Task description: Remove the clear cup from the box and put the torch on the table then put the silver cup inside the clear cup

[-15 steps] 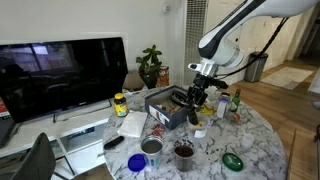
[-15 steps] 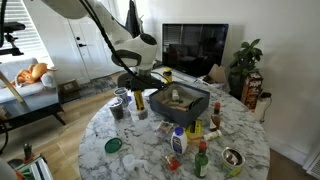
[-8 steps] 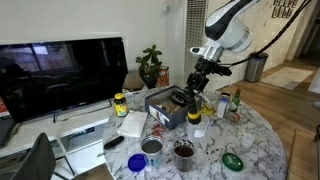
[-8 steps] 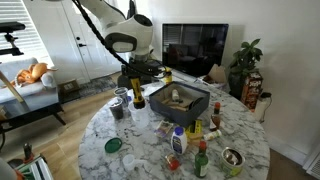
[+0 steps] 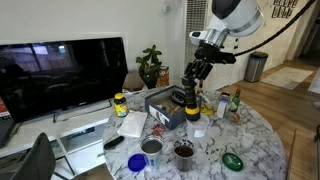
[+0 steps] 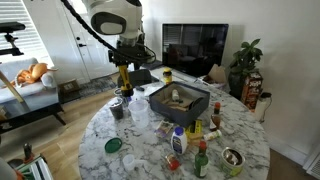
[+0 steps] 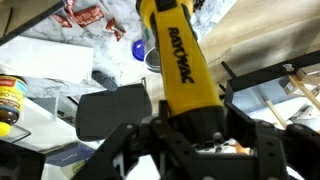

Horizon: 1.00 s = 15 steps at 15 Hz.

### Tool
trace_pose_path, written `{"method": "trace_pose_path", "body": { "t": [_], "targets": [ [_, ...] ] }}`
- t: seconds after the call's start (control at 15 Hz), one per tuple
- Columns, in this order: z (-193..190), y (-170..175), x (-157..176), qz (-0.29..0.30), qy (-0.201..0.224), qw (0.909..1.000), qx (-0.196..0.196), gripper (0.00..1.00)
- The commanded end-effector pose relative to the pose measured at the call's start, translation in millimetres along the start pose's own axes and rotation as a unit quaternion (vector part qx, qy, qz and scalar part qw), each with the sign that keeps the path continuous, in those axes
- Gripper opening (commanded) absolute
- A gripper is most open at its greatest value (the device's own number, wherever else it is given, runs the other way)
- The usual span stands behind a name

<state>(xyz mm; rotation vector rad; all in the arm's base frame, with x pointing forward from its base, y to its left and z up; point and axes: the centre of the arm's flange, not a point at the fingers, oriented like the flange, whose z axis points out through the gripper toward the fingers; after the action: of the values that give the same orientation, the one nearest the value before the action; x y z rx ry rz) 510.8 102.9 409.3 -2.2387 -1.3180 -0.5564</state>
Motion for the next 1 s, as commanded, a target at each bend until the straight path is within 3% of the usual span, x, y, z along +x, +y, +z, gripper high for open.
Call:
{"method": "trace_pose_path", "body": {
  "t": [0.0,0.27,0.33,0.4,0.6,0.67,0.93],
  "targets": [
    [21,-7,15,-0.008,0.007,0.9995,0.031,0.33],
    [53,9,11,0.006,0.054,0.9976,0.043,0.33],
    [46,-6,6,0.006,0.018,0.999,0.04,0.33],
    [51,-2,4,0.008,0.019,0.9988,0.044,0.58],
    [54,0,1,0.011,0.016,0.9988,0.046,0.58],
    [54,-1,2,0.01,0.017,0.9988,0.045,0.33],
    [74,20,-5,-0.013,0.033,0.9991,0.024,0.33]
  ]
}}
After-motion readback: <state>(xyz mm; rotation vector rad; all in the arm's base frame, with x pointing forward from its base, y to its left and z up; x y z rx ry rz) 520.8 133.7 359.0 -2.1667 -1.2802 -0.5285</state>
